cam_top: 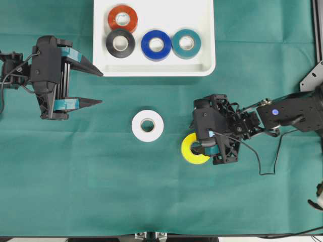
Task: Put the tape alternately from left to right into the white case.
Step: 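Move the right gripper down onto the yellow tape roll, then close the right gripper on the yellow roll and lift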
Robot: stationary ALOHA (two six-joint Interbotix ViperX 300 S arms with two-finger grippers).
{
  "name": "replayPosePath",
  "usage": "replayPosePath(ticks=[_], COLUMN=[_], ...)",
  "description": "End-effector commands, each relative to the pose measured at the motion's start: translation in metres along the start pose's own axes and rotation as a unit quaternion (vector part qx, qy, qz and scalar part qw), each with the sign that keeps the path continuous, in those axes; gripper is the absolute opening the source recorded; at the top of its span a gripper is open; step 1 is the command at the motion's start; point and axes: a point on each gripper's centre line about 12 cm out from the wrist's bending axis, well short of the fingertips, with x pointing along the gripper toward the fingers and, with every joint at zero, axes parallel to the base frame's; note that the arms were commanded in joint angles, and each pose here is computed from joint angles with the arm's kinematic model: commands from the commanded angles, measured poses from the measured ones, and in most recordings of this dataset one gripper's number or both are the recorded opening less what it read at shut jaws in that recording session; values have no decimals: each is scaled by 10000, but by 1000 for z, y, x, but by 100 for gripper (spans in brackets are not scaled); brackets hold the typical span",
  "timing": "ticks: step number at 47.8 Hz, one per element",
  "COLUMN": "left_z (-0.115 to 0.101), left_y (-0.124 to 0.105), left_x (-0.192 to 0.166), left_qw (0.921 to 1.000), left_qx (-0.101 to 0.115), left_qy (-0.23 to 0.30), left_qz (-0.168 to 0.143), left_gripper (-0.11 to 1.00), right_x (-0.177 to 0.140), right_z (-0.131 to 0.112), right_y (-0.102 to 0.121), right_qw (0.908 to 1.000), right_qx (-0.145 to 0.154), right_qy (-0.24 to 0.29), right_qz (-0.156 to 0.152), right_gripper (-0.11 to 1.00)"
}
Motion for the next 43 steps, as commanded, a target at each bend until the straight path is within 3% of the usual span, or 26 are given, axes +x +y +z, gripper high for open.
replayPosePath(ticks=[1, 18, 22, 26, 28, 43], left_z=[9, 10, 9, 10, 10, 10], left_y=[0, 0, 0, 0, 0, 0], left_x=[-1, -1, -1, -1, -1, -1], left_qw=[9999, 9999, 9999, 9999, 9999, 9999], left_qx=[-8, -12, -8, -8, -12, -8], left_qy=[-146, -161, -154, -161, -161, -108], left_qz=[-4, 4, -3, -3, 4, -7], left_gripper=[89, 89, 89, 89, 89, 89], right_x=[1, 6, 6, 5, 5, -3], right_z=[6, 8, 9, 13, 14, 25], right_y=[3, 3, 4, 5, 5, 9], right_qw=[10000, 10000, 10000, 10000, 10000, 9997], right_qx=[-2, -2, -2, -9, -9, -69], right_qy=[-31, 46, 12, -13, -28, -225], right_qz=[10, -40, -22, -23, -18, 43], right_gripper=[73, 68, 58, 37, 32, 32])
